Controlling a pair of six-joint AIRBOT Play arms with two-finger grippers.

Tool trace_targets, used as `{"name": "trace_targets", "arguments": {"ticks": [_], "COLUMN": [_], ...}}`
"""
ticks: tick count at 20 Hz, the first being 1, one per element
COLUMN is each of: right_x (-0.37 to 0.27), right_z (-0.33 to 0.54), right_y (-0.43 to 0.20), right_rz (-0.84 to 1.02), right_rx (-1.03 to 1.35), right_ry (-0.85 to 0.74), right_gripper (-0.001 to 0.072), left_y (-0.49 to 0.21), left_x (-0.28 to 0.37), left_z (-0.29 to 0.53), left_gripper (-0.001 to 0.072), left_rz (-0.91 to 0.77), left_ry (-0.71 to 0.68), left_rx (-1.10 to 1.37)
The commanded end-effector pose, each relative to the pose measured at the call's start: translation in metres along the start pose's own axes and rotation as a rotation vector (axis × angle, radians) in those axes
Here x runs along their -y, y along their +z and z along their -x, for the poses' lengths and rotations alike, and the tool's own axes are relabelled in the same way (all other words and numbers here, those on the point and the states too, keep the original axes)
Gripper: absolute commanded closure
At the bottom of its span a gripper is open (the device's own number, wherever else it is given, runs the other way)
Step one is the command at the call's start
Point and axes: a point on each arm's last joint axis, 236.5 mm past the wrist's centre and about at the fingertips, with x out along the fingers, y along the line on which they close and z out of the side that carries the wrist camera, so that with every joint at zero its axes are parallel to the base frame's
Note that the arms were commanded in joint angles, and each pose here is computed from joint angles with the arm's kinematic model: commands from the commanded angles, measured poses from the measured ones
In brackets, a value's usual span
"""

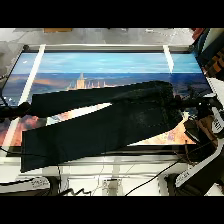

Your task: Fold the clothes and pants, and hang the long-sleeved shirts on hangers.

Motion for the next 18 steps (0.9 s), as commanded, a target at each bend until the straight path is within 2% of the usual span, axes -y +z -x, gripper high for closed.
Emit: {"name": "trace_targets", "arguments": {"ticks": [1,5,9,14,18], "right_x": [-0.017,-0.022,-0.011,-0.008,-0.017], "right_z": [0.004,0.038,0.062,0.055,0.053], "right_y": [0.024,0.055,0.034,-0.008,-0.042], "right_rz": [0.118,0.081,0.008,-0.059,-0.082], "right_rx": [0.099,0.239,0.178,0.134,0.128], "right_ry": [0.056,-0.055,-0.139,-0.141,-0.147], "right_gripper": [0.0679,0.068,0.0681,0.0682,0.0681], "left_y": [0.005,0.056,0.131,0.163,0.143], "left_x": [0.004,0.019,0.041,0.054,0.048], "left_z": [0.0,0.012,0.035,0.026,0.017], "left_gripper": [0.0683,0.0686,0.0688,0.0688,0.0687], "left_rz": [0.024,0.04,0.0,0.011,-0.119], "left_ry": [-0.017,-0.013,0.029,0.035,0.103], "left_rx": [0.023,0.167,0.384,0.399,0.245]}}
